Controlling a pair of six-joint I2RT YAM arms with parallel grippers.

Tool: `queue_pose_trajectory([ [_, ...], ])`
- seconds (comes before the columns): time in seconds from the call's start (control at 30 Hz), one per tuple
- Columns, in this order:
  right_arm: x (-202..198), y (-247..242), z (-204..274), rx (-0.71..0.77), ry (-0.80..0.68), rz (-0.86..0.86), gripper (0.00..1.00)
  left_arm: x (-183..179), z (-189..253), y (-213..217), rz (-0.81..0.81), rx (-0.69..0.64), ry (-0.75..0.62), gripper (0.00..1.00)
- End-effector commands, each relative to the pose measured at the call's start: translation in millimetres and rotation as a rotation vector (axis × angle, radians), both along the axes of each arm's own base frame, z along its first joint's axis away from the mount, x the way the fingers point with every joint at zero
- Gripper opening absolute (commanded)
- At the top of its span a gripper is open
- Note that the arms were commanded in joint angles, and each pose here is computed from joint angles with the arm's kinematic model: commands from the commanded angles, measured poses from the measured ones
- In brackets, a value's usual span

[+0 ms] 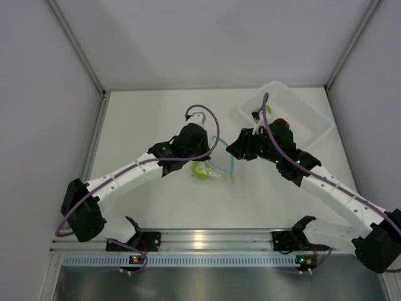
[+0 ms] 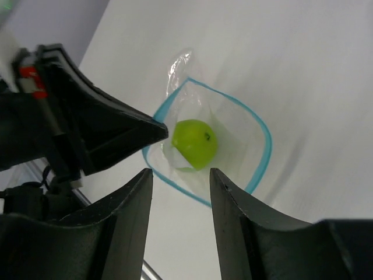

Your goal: Open the zip-top bag and remove the fake food

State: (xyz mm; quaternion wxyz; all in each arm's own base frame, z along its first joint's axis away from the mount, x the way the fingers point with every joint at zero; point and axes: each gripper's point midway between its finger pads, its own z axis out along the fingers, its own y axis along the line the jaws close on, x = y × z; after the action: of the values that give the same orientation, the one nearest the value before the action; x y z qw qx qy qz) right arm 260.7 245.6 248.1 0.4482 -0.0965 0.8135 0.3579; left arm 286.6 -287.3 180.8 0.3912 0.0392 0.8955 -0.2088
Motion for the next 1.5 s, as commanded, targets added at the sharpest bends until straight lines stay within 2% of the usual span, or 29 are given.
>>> queue_pose_trajectory([
  [0.0,4.2,13.2,-5.5,-0.032,-0.063,0.039,0.44,-6.9,45.6,-10.7,-0.032,-0.141,-0.032,0.00],
  [0.17,-1.0,36.7,-30.1,-0.054,-0.013,0.086,0.42,-22.7,59.3,-26.9,-0.110,-0.264,-0.007,0.00],
  [0.23,-4.7,42.4,-46.2,-0.076,0.027,0.067,0.41,-23.9,67.2,-30.4,-0.096,-0.343,-0.017,0.00],
  [0.3,2.4,37.1,-54.6,-0.073,0.049,-0.034,0.42,-20.8,77.7,-31.8,-0.050,-0.437,-0.034,0.00],
  [0.4,0.1,40.7,-67.8,-0.057,0.069,-0.093,0.41,-22.0,83.4,-33.4,-0.023,-0.535,-0.035,0.00],
  [0.53,10.7,36.7,-87.3,-0.142,0.109,-0.156,0.42,-25.3,89.3,-43.8,-0.051,-0.603,-0.014,0.00],
  [0.57,11.8,28.5,-100.9,-0.209,0.130,-0.184,0.42,-26.1,87.2,-43.3,-0.048,-0.611,-0.012,0.00],
  [0.8,19.0,1.1,-120.9,-0.439,0.164,-0.258,0.44,-34.4,65.7,-42.8,-0.072,-0.588,0.030,0.00],
  [0.97,22.6,-11.4,-101.8,-0.479,0.115,-0.310,0.42,-36.4,47.7,-47.6,-0.094,-0.556,0.067,0.00],
  [1.13,25.0,-68.8,-86.1,-0.781,0.075,-0.495,0.42,-36.8,43.0,-52.5,-0.107,-0.570,0.083,0.00],
  [1.2,23.7,-70.8,-83.2,-0.820,0.065,-0.502,0.42,-36.3,42.5,-52.1,-0.102,-0.574,0.081,0.00],
  [1.33,13.7,-42.1,-82.6,-0.668,0.079,-0.357,0.42,-34.3,51.9,-56.9,-0.122,-0.600,0.067,0.00],
  [1.37,16.8,-26.7,-74.9,-0.576,0.056,-0.330,0.42,-33.5,52.9,-58.4,-0.128,-0.599,0.063,0.00],
  [1.4,6.3,-2.1,-62.6,-0.443,0.053,-0.217,0.42,-31.4,55.7,-60.4,-0.131,-0.602,0.060,0.00],
  [1.47,-6.2,18.0,-68.9,-0.329,0.075,-0.127,0.40,-29.4,60.1,-63.0,-0.140,-0.615,0.062,0.00],
])
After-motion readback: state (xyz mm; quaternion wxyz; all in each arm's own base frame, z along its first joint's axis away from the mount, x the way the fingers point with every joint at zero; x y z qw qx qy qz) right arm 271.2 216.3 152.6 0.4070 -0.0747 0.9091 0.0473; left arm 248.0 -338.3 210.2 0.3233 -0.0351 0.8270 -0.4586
